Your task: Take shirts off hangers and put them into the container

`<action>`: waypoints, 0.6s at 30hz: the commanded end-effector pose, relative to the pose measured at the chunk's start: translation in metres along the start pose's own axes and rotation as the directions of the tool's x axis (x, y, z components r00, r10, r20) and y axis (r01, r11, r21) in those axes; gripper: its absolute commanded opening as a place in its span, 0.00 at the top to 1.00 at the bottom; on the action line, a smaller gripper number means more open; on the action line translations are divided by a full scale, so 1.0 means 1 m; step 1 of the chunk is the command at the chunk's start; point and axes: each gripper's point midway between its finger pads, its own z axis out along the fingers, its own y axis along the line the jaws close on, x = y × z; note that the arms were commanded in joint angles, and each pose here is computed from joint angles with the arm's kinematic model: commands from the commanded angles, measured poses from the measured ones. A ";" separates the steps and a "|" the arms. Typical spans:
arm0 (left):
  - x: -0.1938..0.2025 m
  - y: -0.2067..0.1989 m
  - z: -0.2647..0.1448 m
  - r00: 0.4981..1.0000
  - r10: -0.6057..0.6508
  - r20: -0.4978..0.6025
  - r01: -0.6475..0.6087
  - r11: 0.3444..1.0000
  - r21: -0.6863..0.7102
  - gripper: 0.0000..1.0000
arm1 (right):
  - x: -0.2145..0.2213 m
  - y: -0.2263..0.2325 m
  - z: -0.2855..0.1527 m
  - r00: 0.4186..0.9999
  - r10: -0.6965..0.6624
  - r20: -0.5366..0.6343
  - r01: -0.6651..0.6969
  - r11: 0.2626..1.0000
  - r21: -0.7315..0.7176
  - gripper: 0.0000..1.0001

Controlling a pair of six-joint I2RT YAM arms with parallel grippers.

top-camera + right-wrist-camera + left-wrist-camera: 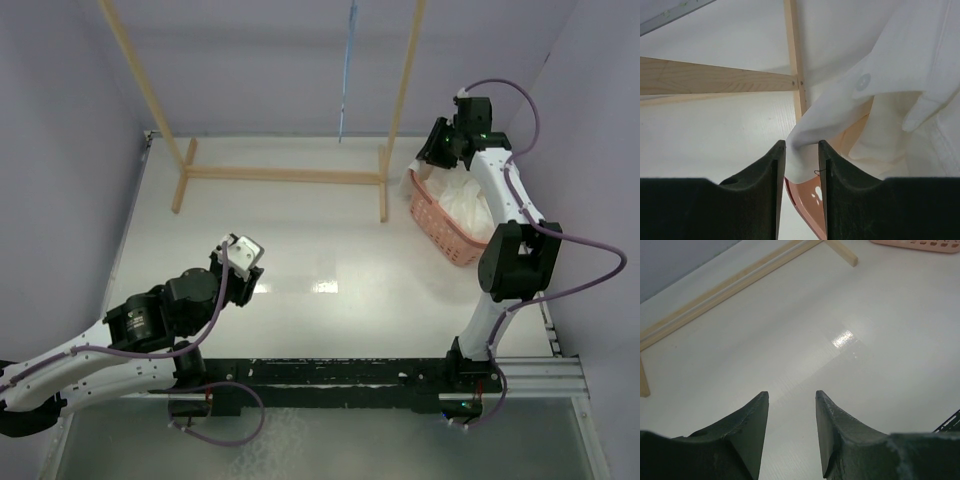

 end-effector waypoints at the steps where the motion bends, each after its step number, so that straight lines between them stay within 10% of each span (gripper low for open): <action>1: -0.010 0.003 0.001 0.998 -0.041 0.042 0.042 0.999 -0.021 0.53 | -0.011 0.014 -0.003 0.999 -0.018 0.040 0.021 0.998 -0.059 0.68; 7: -0.009 0.004 0.002 0.998 -0.039 0.041 0.040 0.999 -0.025 0.53 | -0.007 0.012 -0.001 1.000 -0.011 0.025 0.012 0.999 -0.053 0.86; 18: -0.010 0.005 0.002 0.998 -0.042 0.044 0.043 0.999 -0.024 0.53 | 0.000 0.013 0.003 1.000 -0.018 0.004 0.018 0.998 -0.067 0.76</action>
